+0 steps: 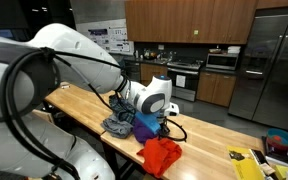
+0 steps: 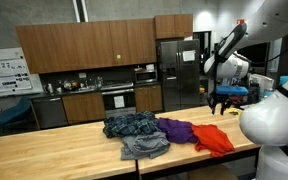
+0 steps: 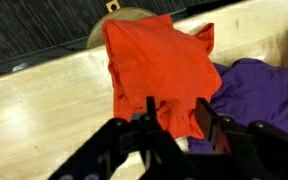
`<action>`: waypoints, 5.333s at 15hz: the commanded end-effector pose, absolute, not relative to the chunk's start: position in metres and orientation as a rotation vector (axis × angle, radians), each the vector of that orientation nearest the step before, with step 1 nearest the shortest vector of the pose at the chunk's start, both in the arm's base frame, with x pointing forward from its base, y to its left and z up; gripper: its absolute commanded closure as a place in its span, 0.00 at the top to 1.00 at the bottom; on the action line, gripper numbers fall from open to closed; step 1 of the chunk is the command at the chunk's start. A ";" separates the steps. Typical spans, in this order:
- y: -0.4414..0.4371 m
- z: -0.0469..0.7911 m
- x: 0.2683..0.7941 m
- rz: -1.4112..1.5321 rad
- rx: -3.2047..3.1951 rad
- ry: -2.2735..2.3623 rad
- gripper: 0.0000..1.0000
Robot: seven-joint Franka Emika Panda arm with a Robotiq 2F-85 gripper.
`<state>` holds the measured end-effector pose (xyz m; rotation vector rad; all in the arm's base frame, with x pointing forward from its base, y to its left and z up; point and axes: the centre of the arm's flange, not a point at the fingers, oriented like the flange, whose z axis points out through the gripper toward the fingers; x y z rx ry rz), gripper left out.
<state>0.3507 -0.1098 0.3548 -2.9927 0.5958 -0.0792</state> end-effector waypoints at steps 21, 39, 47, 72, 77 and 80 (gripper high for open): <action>-0.141 0.287 0.528 0.279 -2.931 0.384 1.00; -0.132 0.255 0.526 -0.002 -2.918 0.897 1.00; -0.132 0.257 0.525 -0.004 -2.917 0.897 1.00; -0.176 0.169 0.450 -0.222 -3.251 0.386 1.00; -0.188 0.158 0.433 -0.317 -3.221 0.176 1.00; -0.181 0.153 0.432 -0.350 -3.195 0.059 1.00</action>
